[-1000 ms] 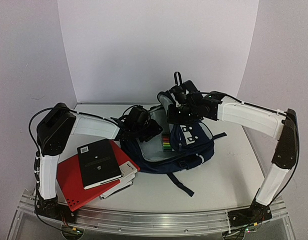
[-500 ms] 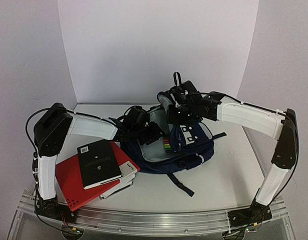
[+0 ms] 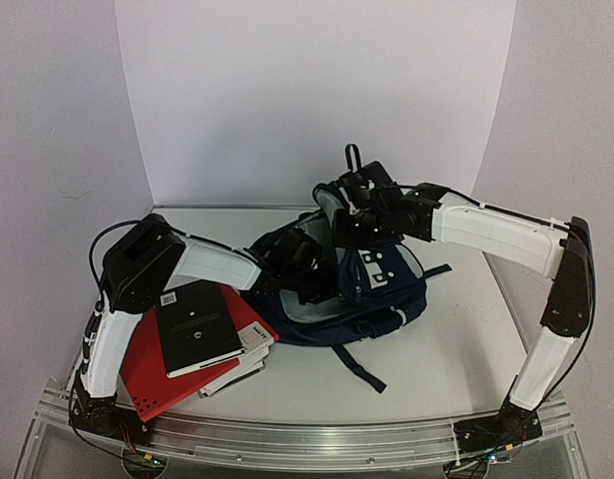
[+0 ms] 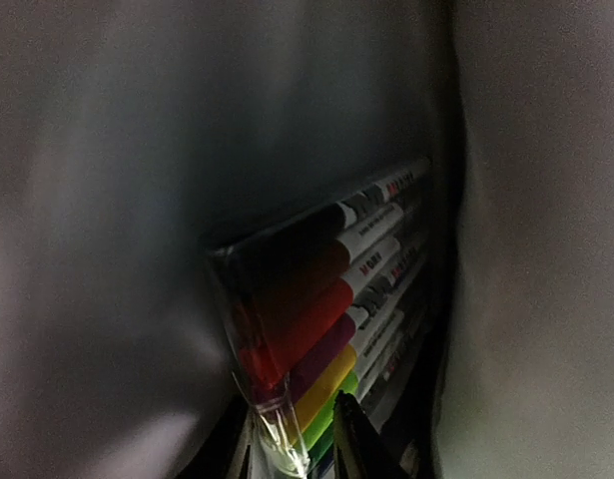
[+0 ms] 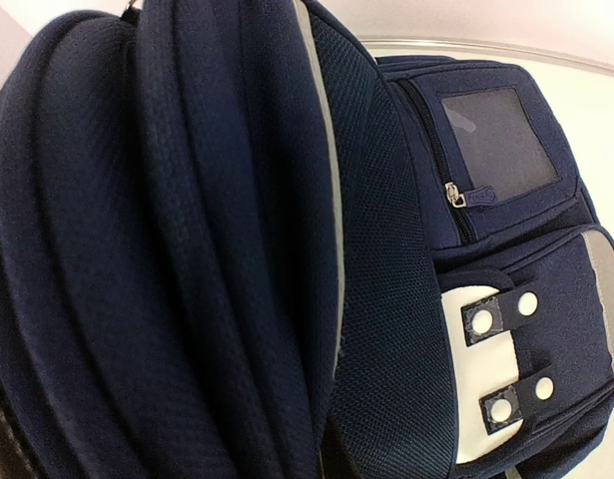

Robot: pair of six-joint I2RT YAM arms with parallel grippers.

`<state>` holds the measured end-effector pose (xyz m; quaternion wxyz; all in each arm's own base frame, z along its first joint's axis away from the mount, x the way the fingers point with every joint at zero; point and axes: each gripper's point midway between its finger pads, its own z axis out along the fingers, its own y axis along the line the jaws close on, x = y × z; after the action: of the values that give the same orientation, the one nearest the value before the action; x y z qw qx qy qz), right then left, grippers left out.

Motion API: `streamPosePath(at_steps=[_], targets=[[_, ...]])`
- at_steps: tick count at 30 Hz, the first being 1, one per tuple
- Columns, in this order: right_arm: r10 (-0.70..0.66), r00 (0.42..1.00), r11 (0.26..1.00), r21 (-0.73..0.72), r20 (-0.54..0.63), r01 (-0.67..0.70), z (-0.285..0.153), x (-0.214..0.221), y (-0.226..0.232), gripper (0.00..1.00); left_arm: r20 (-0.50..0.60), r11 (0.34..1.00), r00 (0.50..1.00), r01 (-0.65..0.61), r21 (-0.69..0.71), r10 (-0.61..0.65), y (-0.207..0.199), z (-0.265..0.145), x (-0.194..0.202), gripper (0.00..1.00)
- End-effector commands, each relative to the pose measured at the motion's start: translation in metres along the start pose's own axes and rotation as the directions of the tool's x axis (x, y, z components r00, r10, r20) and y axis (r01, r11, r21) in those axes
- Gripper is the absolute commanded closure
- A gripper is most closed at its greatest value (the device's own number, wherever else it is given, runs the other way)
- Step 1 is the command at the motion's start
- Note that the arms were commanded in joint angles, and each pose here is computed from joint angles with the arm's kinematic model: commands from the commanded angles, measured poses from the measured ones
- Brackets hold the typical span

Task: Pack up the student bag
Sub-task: Place the stationery in the student bag.

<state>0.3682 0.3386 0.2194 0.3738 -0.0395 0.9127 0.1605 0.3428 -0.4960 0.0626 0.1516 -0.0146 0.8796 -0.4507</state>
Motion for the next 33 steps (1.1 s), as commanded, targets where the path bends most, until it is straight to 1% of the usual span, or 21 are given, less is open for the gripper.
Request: streamPosePath(at_steps=[1, 4, 7, 9, 12, 14, 15, 18, 22, 26, 27, 30, 33], targets=[[0.089, 0.963, 0.989, -0.134, 0.255, -0.056, -0.038, -0.077, 0.035, 1.0, -0.005, 0.985, 0.996, -0.086, 0.15, 0.088, -0.048, 0.01, -0.006, 0.74], [0.088, 0.961, 0.991, -0.124, 0.262, -0.057, -0.041, -0.077, 0.032, 1.0, 0.021, 0.981, 0.992, -0.123, 0.153, 0.122, -0.056, 0.002, -0.011, 0.74], [0.085, 0.96, 0.992, -0.116, 0.268, -0.055, -0.044, -0.077, 0.028, 1.0, 0.068, 0.975, 0.983, -0.18, 0.133, 0.172, -0.063, -0.021, -0.02, 0.69], [0.082, 0.959, 0.993, -0.11, 0.271, -0.054, -0.047, -0.076, 0.025, 1.0, 0.1, 0.969, 0.973, -0.219, 0.116, 0.208, -0.068, -0.046, -0.026, 0.62], [0.073, 0.958, 0.995, -0.088, 0.276, -0.05, -0.049, -0.073, 0.018, 1.0, 0.136, 0.953, 0.95, -0.293, 0.082, 0.281, -0.076, -0.086, -0.031, 0.48], [0.064, 0.959, 0.997, -0.067, 0.276, -0.047, -0.049, -0.069, 0.011, 1.0, 0.135, 0.939, 0.934, -0.34, 0.057, 0.33, -0.08, -0.112, -0.03, 0.38], [0.061, 0.959, 0.997, -0.057, 0.278, -0.047, -0.05, -0.068, 0.008, 1.0, 0.128, 0.934, 0.929, -0.356, 0.038, 0.348, -0.081, -0.126, -0.03, 0.35], [0.057, 0.96, 0.998, -0.038, 0.274, -0.048, -0.049, -0.065, 0.0, 1.0, 0.104, 0.923, 0.918, -0.384, -0.022, 0.384, -0.073, -0.164, -0.033, 0.3], [0.053, 0.963, 0.998, -0.031, 0.264, -0.047, -0.047, -0.061, -0.006, 1.0, 0.075, 0.936, 0.934, -0.343, -0.082, 0.349, -0.044, -0.213, -0.04, 0.28], [0.051, 0.966, 0.999, -0.027, 0.252, -0.046, -0.043, -0.056, -0.007, 1.0, 0.095, 0.936, 0.94, -0.311, -0.165, 0.329, -0.01, -0.254, -0.053, 0.23], [0.05, 0.968, 0.999, -0.025, 0.248, -0.045, -0.042, -0.054, -0.007, 1.0, 0.103, 0.941, 0.946, -0.285, -0.184, 0.307, 0.001, -0.265, -0.058, 0.22], [0.047, 0.971, 0.999, -0.028, 0.236, -0.042, -0.039, -0.051, -0.007, 1.0, 0.135, 0.967, 0.968, -0.185, -0.173, 0.209, 0.033, -0.294, -0.066, 0.21], [0.046, 0.972, 0.999, -0.038, 0.232, -0.038, -0.041, -0.05, -0.006, 1.0, 0.209, 0.983, 0.972, -0.071, -0.168, 0.106, 0.066, -0.333, -0.074, 0.2]])
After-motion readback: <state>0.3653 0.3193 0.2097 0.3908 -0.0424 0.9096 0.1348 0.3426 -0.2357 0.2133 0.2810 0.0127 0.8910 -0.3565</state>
